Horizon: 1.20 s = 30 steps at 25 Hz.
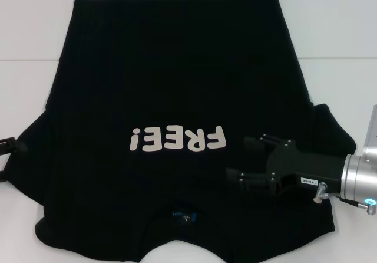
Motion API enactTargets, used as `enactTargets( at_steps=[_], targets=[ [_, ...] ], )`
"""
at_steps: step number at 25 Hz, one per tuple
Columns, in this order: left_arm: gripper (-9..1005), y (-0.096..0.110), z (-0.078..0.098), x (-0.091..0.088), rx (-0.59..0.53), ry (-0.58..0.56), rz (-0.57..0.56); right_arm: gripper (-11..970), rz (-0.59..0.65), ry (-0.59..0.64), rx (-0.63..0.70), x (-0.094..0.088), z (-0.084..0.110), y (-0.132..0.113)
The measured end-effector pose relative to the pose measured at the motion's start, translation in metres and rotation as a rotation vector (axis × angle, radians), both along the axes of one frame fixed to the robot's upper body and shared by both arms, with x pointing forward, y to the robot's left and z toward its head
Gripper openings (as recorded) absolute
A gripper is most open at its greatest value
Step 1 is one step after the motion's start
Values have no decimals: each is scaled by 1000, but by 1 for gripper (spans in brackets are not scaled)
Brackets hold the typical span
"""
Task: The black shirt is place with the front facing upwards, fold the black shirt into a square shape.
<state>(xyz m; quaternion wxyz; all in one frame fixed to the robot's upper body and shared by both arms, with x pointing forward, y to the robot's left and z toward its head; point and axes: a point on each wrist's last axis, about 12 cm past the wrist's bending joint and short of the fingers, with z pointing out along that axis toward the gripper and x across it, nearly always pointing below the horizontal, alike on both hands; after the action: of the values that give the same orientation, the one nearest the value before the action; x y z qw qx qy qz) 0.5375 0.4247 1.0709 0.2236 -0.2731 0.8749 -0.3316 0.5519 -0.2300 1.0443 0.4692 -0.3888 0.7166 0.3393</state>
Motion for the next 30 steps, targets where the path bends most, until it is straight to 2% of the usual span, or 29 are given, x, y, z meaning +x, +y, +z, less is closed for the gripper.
enactTargets(
  at_steps=[8, 14, 20, 25, 30],
  targets=[
    [873, -14, 1, 10, 40, 5, -94, 943, -1, 1, 5, 1, 0, 1],
    [853, -15, 4, 14, 63, 7, -102, 943, 0, 4, 6, 0, 0, 2],
    [660, -14, 3, 14, 76, 2, -100, 943, 0, 8, 10, -1, -1, 2],
    [418, -14, 3, 13, 71, 5, -105, 943, 4, 14, 19, -4, -2, 1],
    [227, -14, 2, 11, 76, -1, -122, 943, 11, 40, 43, -8, -3, 1]
  ],
)
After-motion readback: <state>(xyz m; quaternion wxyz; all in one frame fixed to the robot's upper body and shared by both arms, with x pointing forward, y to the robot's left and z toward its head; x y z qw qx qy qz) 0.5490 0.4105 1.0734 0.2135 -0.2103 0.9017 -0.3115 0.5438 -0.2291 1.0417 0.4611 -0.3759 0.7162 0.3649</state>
